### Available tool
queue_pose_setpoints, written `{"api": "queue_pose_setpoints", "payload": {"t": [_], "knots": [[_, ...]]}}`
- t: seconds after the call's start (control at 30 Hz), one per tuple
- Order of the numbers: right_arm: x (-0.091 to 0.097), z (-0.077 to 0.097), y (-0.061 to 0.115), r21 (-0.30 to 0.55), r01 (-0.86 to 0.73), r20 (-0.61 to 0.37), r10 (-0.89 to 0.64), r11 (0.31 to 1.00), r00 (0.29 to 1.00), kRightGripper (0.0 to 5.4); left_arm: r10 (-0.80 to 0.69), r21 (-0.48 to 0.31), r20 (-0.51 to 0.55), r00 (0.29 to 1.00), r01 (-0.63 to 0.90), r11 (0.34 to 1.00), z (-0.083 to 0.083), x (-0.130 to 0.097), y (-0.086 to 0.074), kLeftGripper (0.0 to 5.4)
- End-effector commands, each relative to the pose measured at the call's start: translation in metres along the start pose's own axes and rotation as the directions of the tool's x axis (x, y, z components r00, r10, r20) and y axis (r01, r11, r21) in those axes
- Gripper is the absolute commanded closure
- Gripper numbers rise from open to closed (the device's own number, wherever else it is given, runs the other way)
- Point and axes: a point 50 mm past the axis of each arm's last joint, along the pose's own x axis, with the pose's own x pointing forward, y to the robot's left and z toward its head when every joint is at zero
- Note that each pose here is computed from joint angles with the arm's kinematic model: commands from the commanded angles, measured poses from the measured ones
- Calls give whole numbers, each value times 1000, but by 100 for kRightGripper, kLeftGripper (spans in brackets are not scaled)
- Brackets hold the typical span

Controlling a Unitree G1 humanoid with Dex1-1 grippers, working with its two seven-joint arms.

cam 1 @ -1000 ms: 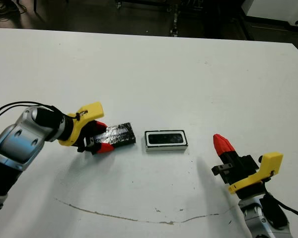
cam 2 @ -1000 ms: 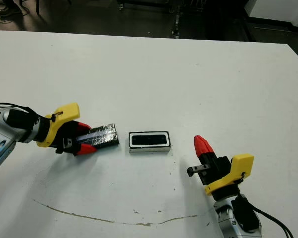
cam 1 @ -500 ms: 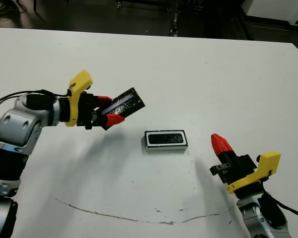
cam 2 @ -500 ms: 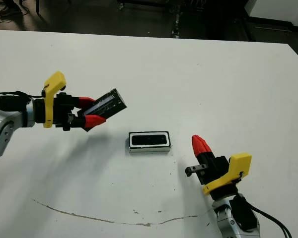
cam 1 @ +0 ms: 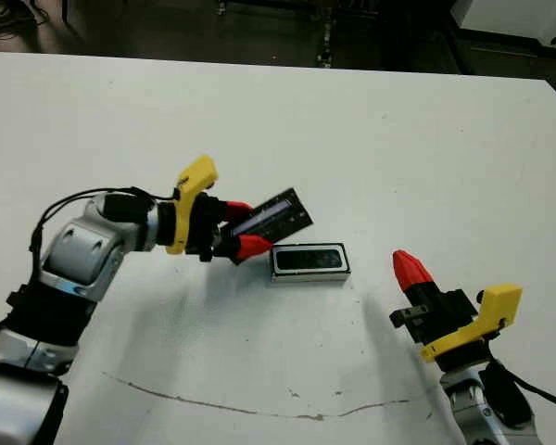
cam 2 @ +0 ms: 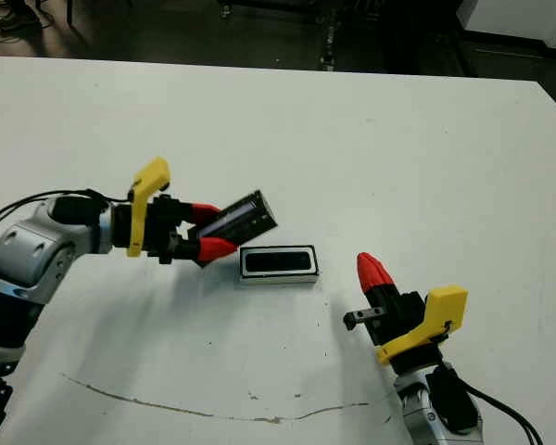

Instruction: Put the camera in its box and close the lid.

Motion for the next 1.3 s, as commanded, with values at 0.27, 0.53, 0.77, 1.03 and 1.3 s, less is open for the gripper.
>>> {"api": "queue_pose_setpoints", "payload": {"t": [0.27, 0.53, 0.77, 1.03, 1.3], "knots": [[-3, -2, -3, 12, 7, -16, -7, 1000, 1000, 540, -9, -58, -74, 997, 5, 998, -14, 9, -5, 224], [-3, -4, -2, 13, 9, -16, -9, 1000, 1000, 540, 19, -99, -82, 996, -27, 995, -20, 19, -9, 224], [-3, -4, -3, 12, 9, -23, -9, 1000, 1000, 540, 27, -89, -85, 996, -35, 995, -23, 25, -7, 224], [-4, -4, -2, 15, 13, -25, -13, 1000, 1000, 540, 9, -78, -97, 995, -16, 997, -30, 32, -8, 224], [-4, -4, -2, 19, 12, -22, -12, 1000, 1000, 540, -23, -65, -112, 993, 16, 998, -34, 36, -8, 224]]}}
